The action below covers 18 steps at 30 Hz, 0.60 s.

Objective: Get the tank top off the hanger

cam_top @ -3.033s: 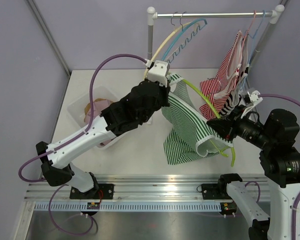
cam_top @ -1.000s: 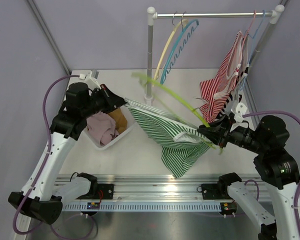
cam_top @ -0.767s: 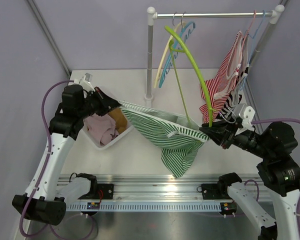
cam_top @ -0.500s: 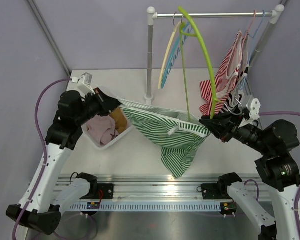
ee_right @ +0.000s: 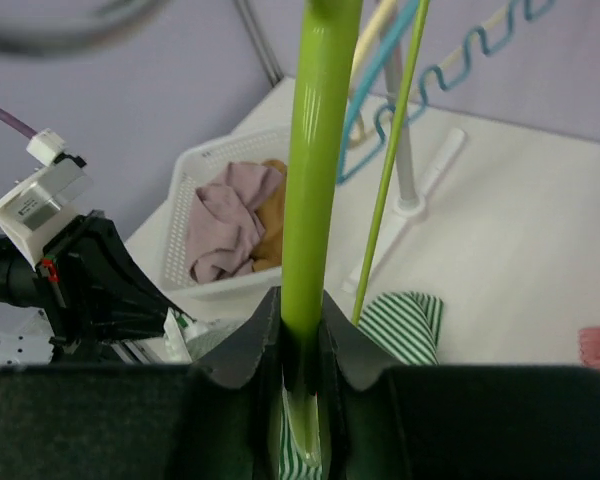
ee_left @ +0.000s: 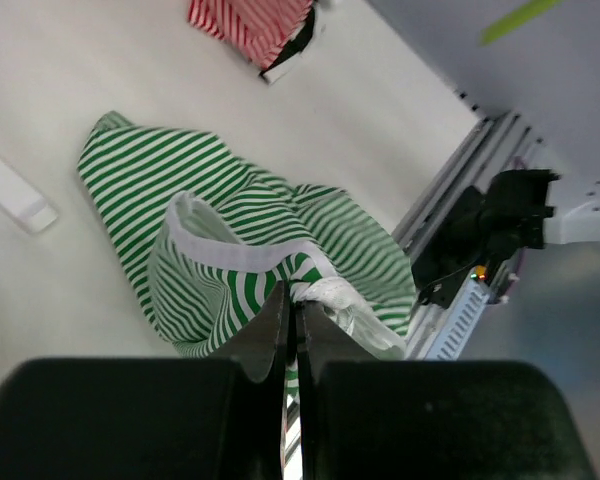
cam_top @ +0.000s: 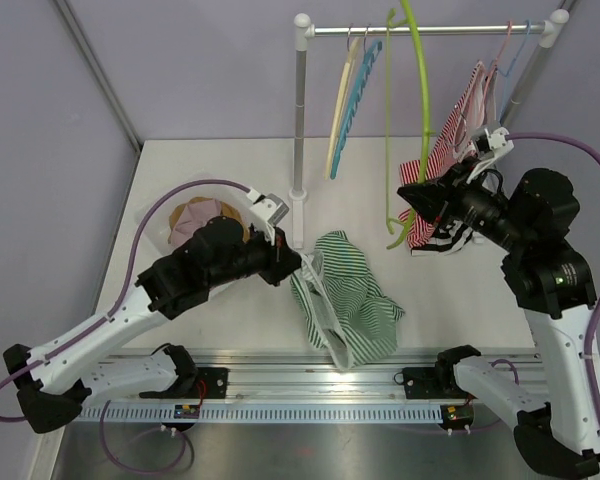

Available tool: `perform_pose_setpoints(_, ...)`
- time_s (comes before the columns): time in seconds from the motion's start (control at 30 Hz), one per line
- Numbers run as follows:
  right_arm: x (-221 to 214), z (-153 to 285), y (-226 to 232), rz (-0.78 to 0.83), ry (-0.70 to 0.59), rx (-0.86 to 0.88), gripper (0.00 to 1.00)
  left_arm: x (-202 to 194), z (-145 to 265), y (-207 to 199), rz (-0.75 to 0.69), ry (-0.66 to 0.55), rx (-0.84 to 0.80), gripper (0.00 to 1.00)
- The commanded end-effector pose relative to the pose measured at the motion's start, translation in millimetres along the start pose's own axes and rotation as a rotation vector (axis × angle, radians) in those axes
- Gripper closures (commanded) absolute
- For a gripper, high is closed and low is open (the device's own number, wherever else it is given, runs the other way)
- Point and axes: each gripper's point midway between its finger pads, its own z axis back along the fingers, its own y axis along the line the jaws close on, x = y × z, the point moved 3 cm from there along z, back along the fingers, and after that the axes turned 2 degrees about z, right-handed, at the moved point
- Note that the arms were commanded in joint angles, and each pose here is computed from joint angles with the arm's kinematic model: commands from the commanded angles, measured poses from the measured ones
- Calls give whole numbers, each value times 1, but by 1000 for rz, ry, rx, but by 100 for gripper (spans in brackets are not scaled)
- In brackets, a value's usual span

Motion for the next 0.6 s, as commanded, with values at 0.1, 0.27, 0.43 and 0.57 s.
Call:
perform_pose_setpoints(0.1, -17, 54, -23, -75, 122, -355, 100, 4, 7, 50, 7, -67, 392, 100)
perform_pose_setpoints(0.27, -33, 51, -31, -123, 225, -399, 100, -1, 2, 59, 28, -62, 444, 100)
perform_pose_setpoints(0.43, 1, 26, -38, -90, 76, -374, 100, -1, -3, 61, 28, -69, 451, 100)
perform_pose_setpoints(0.57, 25, 12, -44, -111, -50, -384, 100, -3, -2, 63, 36, -71, 466, 100)
